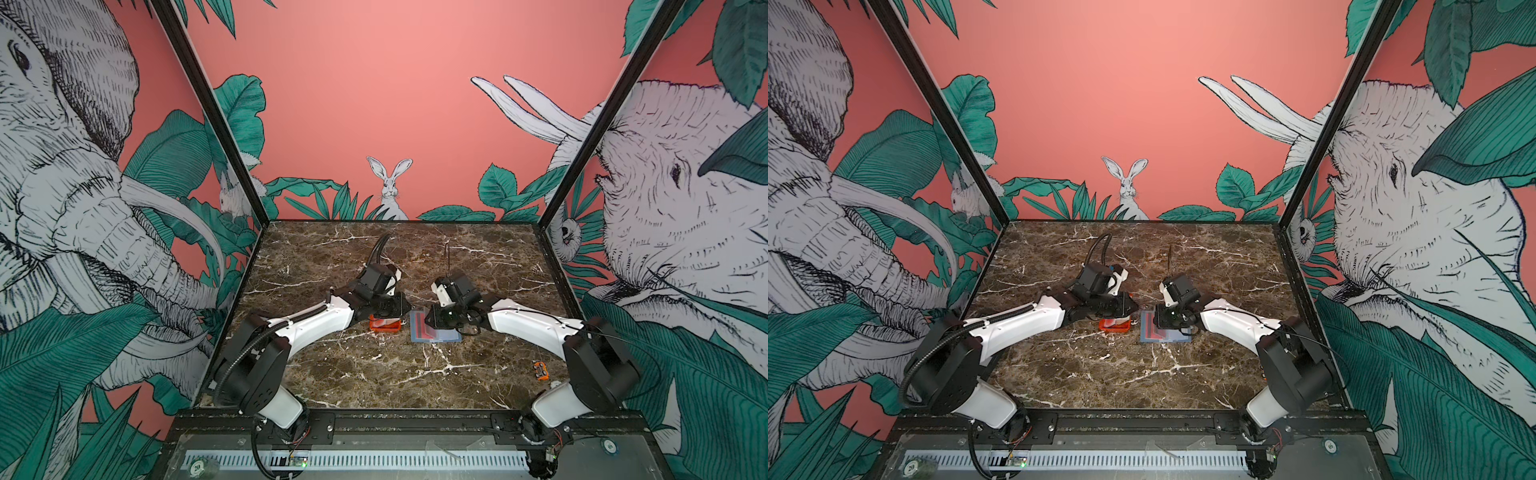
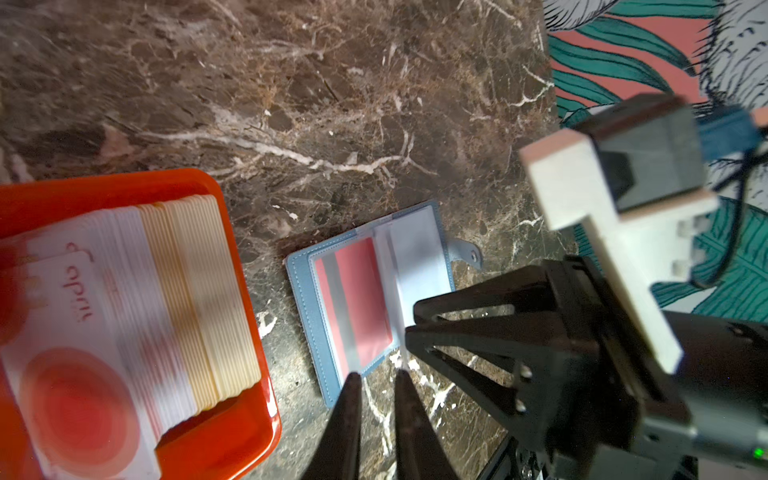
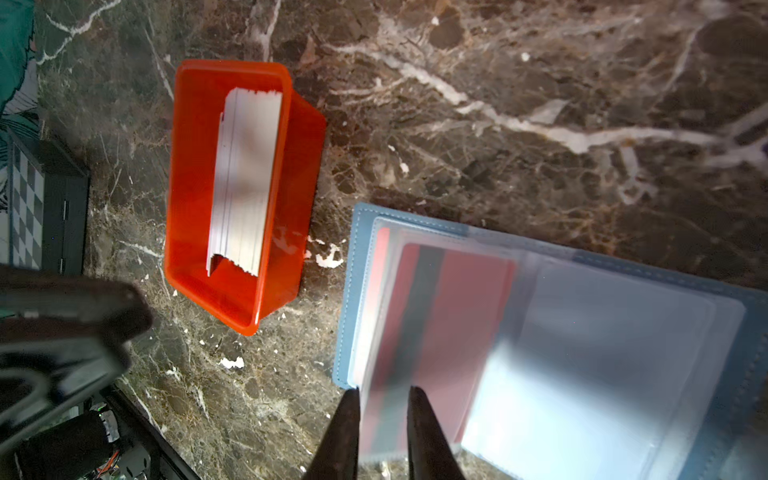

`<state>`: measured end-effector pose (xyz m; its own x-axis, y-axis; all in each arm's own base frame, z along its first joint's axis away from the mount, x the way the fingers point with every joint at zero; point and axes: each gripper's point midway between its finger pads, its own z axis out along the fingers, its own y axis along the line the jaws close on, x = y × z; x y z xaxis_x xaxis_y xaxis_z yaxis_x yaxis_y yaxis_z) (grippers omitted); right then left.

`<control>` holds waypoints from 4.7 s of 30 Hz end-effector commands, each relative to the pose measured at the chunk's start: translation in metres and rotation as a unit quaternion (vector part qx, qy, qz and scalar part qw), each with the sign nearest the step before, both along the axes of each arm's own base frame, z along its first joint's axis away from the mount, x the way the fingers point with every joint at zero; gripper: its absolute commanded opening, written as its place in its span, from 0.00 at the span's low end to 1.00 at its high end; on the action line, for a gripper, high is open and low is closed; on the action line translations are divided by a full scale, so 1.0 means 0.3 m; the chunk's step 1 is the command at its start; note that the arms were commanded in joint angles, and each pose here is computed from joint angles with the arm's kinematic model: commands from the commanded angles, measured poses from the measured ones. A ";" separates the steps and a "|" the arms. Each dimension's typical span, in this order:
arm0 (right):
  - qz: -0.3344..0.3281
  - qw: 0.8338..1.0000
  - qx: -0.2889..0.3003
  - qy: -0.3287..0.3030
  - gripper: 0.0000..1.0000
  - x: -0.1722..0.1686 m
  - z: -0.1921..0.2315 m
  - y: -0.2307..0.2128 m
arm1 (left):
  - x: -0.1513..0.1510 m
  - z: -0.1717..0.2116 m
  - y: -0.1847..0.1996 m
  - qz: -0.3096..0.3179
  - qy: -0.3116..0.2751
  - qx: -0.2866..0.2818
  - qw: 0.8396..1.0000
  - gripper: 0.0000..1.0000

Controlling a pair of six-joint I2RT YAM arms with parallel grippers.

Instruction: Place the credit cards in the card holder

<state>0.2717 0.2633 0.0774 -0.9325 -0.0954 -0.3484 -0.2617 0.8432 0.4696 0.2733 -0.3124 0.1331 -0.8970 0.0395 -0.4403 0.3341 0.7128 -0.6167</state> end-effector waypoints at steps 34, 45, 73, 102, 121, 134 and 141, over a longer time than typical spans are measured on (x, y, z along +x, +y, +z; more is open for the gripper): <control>-0.005 0.999 -0.045 -0.022 0.68 0.079 0.055 0.257 | 0.121 -0.118 0.252 0.085 0.051 0.022 0.995 0.13; 0.008 0.999 -0.052 -0.014 0.69 0.145 0.019 0.346 | 0.131 -0.146 0.288 0.091 0.062 0.001 0.994 0.13; 0.033 0.999 -0.040 -0.009 0.69 0.221 -0.033 0.399 | 0.108 -0.212 0.337 0.101 0.090 0.050 0.990 0.19; 0.081 0.996 -0.037 0.005 0.66 0.212 -0.084 0.440 | 0.111 -0.236 0.333 0.101 0.101 0.074 0.987 0.12; 0.079 0.996 -0.036 0.030 0.63 0.213 -0.135 0.422 | 0.113 -0.261 0.339 0.102 0.102 0.083 0.986 0.08; 0.061 0.998 -0.022 0.023 0.63 0.252 -0.092 0.383 | 0.098 -0.297 0.350 0.099 0.111 0.095 0.984 0.08; 0.056 0.998 -0.022 0.014 0.63 0.269 -0.067 0.361 | 0.103 -0.301 0.339 0.098 0.115 0.089 0.985 0.11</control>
